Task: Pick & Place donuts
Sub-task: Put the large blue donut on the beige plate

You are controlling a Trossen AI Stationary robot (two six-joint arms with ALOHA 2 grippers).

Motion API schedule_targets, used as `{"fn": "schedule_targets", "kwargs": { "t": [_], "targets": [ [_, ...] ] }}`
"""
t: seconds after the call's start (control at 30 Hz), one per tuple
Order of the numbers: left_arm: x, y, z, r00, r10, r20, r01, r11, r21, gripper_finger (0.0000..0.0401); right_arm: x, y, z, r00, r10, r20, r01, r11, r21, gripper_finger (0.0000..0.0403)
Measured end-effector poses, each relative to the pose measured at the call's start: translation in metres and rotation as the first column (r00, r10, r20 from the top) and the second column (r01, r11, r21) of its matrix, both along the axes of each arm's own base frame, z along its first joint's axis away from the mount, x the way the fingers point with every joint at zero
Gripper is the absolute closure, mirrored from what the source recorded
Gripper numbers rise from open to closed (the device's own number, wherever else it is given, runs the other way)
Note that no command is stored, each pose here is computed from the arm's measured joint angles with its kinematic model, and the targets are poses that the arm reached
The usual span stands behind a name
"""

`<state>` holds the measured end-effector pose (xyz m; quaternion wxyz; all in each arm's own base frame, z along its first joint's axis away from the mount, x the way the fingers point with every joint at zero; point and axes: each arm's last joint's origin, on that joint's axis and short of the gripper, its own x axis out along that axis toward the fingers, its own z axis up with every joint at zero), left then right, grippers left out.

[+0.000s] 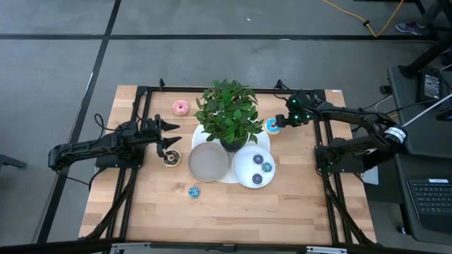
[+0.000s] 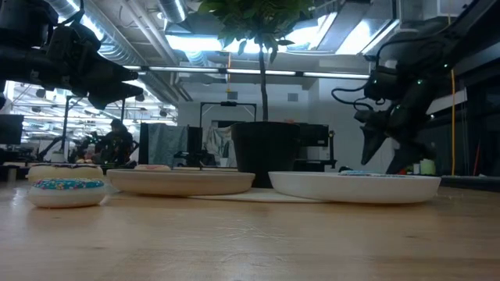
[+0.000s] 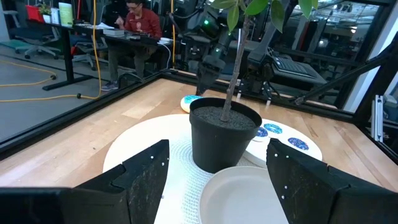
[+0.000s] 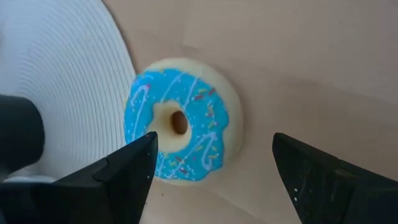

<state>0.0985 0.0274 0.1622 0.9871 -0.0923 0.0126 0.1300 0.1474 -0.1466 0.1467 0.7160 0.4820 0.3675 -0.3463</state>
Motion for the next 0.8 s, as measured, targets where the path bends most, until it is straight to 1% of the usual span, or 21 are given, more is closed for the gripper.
{"fn": "schedule_targets", "kwargs": {
  "t": [0.23,0.33,0.8],
  "targets": [
    [0.0,0.0,0.0,1.0,0.0,0.0,0.0,1.0,0.0,0.0141,0.0038,0.0004,-0.0099,0.999,0.015,-0.033,-0.014,0.999,0.035,0.0088],
    [0.0,0.0,0.0,1.0,0.0,0.0,0.0,1.0,0.0,0.0141,0.0054,0.0015,-0.0112,0.999,0.026,-0.038,-0.024,0.999,0.039,0.0102],
    [0.0,0.0,0.0,1.0,0.0,0.0,0.0,1.0,0.0,0.0141,0.0056,0.0016,-0.0111,0.999,0.026,-0.039,-0.024,0.999,0.039,0.0235]
  ]
}}
